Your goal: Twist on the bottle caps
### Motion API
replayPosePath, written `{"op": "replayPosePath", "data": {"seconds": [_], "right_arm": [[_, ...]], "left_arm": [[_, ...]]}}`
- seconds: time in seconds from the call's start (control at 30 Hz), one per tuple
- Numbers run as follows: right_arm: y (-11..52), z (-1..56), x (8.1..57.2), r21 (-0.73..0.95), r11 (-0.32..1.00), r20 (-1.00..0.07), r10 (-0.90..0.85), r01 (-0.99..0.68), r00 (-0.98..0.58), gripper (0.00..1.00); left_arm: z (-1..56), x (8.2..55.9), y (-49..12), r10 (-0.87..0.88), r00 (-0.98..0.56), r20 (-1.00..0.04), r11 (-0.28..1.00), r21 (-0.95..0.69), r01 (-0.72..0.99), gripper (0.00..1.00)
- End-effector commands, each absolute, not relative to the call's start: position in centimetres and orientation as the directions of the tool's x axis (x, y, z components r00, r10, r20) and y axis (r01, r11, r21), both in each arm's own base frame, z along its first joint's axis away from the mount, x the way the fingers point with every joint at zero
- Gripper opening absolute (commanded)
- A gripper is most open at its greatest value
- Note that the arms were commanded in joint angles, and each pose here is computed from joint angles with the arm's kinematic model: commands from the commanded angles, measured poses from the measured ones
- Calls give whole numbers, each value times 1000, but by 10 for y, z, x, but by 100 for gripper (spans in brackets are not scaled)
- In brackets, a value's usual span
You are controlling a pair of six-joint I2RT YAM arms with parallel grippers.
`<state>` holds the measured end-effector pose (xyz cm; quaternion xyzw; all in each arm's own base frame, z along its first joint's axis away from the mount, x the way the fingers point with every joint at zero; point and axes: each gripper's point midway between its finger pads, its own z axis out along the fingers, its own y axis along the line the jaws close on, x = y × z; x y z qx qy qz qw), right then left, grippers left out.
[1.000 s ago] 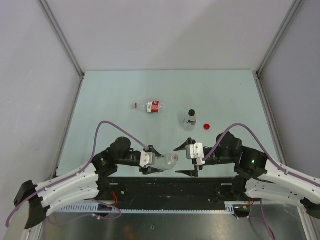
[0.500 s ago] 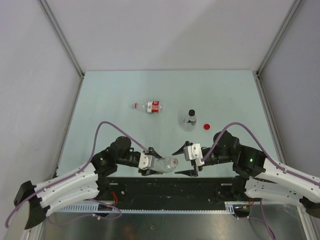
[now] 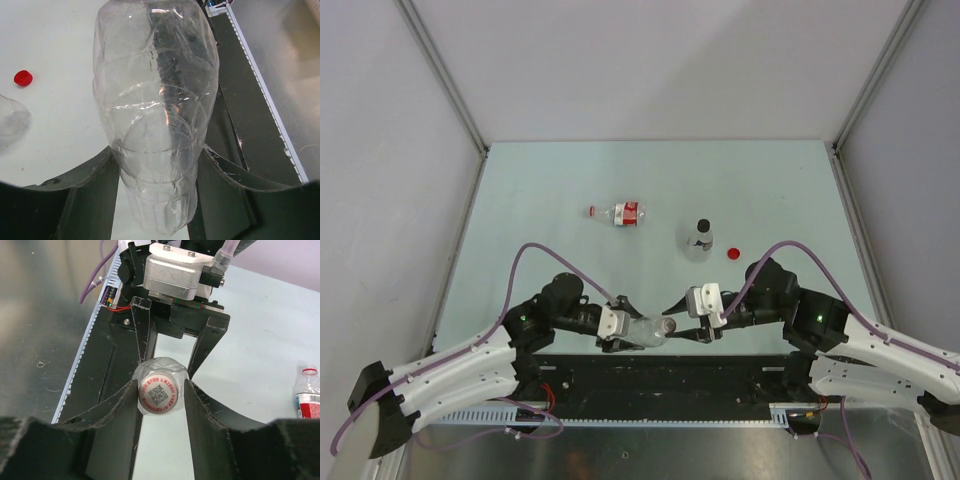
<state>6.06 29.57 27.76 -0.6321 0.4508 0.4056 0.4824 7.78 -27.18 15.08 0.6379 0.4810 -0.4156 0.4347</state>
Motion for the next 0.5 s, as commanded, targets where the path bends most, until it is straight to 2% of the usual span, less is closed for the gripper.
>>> {"op": "replayPosePath", "data": {"seconds": [0.0,0.13,0.23,0.27,0.33,0.47], "right_arm": [[297,301,59,-265,-125,-952,-123,-956,280,43],[296,295,59,-243,-124,-954,-148,-962,260,33],[296,294,64,-204,-80,-963,-164,-976,215,18],[297,294,68,-181,-50,-967,-171,-982,187,9],[300,293,80,-119,37,-977,-180,-992,110,2],[308,283,112,62,296,-981,-158,-953,-113,0]], "left_arm": [[173,80,-278,201,246,-948,-172,213,962,0],[178,82,-278,197,249,-948,-156,220,963,0],[188,93,-279,203,233,-951,-87,219,972,0],[196,98,-279,201,222,-954,-51,216,975,0],[211,111,-279,196,204,-959,36,215,976,0],[249,150,-274,159,187,-969,277,225,934,0]]}}
